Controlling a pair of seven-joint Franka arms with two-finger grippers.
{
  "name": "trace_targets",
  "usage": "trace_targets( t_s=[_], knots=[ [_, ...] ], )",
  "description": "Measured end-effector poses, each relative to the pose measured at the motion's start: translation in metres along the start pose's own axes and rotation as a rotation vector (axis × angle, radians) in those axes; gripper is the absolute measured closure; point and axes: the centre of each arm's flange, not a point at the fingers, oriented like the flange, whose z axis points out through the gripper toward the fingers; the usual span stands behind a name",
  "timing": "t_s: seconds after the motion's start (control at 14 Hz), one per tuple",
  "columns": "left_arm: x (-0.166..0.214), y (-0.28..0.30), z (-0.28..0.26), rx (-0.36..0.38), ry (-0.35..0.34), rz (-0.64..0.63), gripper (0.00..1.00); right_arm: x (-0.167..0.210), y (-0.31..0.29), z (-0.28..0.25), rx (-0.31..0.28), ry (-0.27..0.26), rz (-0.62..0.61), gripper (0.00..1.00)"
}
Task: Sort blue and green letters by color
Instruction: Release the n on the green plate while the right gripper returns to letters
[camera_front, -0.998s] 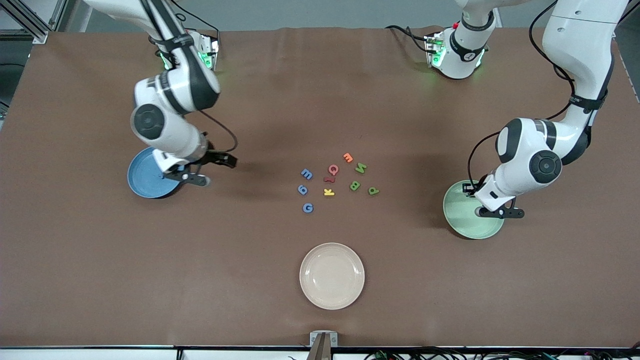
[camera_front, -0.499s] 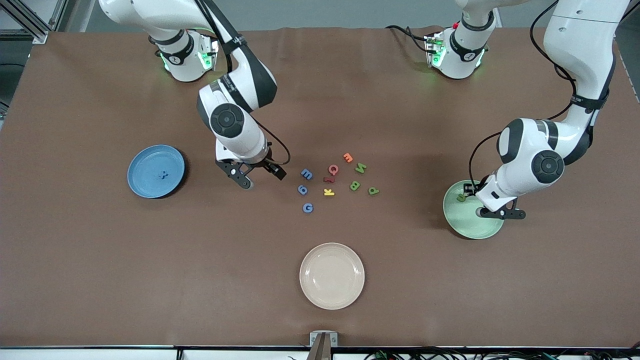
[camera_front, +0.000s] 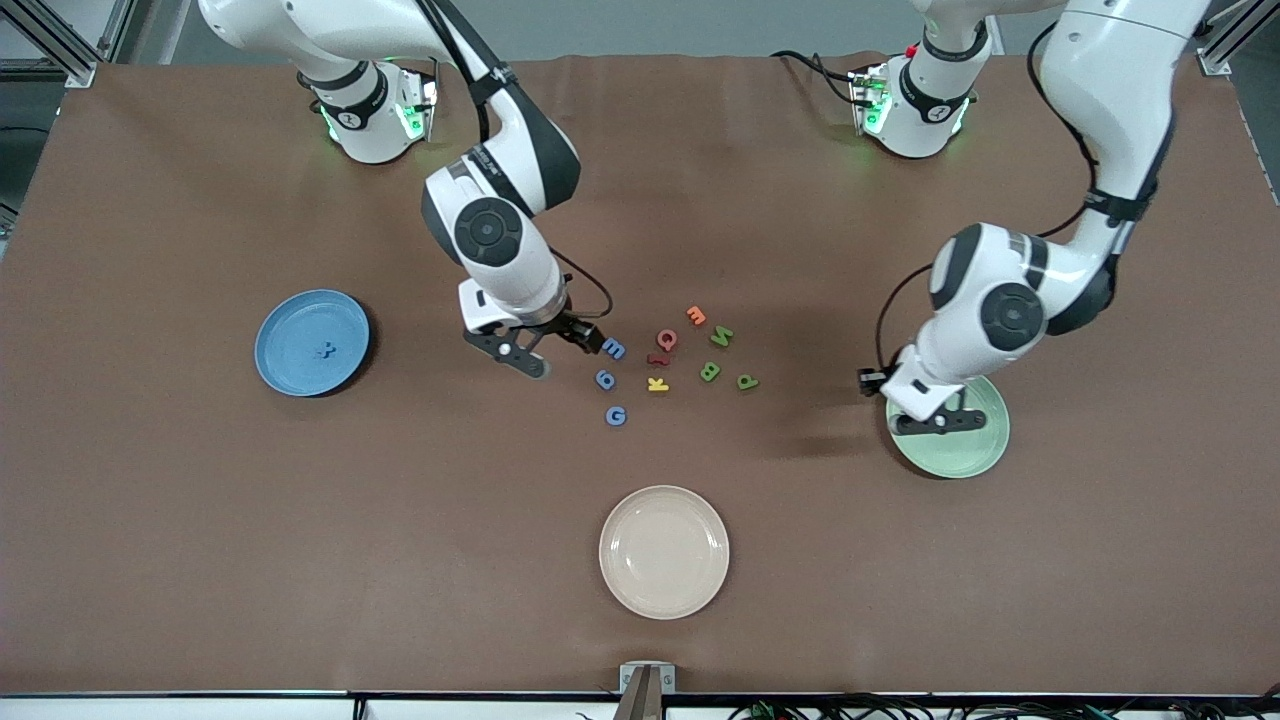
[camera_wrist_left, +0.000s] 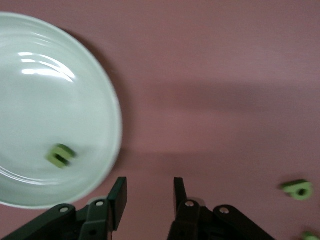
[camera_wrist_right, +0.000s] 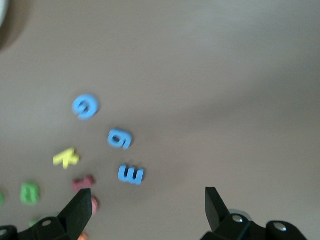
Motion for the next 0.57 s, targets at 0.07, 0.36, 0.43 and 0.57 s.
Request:
trace_targets(
  t_s=[0.07,0.36,0.43,0.57],
  knots=[
    [-0.007,0.021,0.001,-0.001,0.0,-0.02,0.55,-0.004,-0.008,0.008,-0.005,0.0,-0.132,0.03],
    [-0.018,0.082,0.017,-0.015,-0.011,-0.109,0.55,-0.006,-0.031,0.04,-0.017,0.091,-0.596,0.04],
    [-0.019,0.095,0.022,-0.019,-0.015,-0.135,0.55,-0.005,-0.032,0.048,-0.034,0.118,-0.693,0.04],
    [-0.024,0.118,0.033,-0.024,-0.027,-0.179,0.55,-0.002,-0.034,0.065,-0.052,0.141,-0.838,0.04]
  ],
)
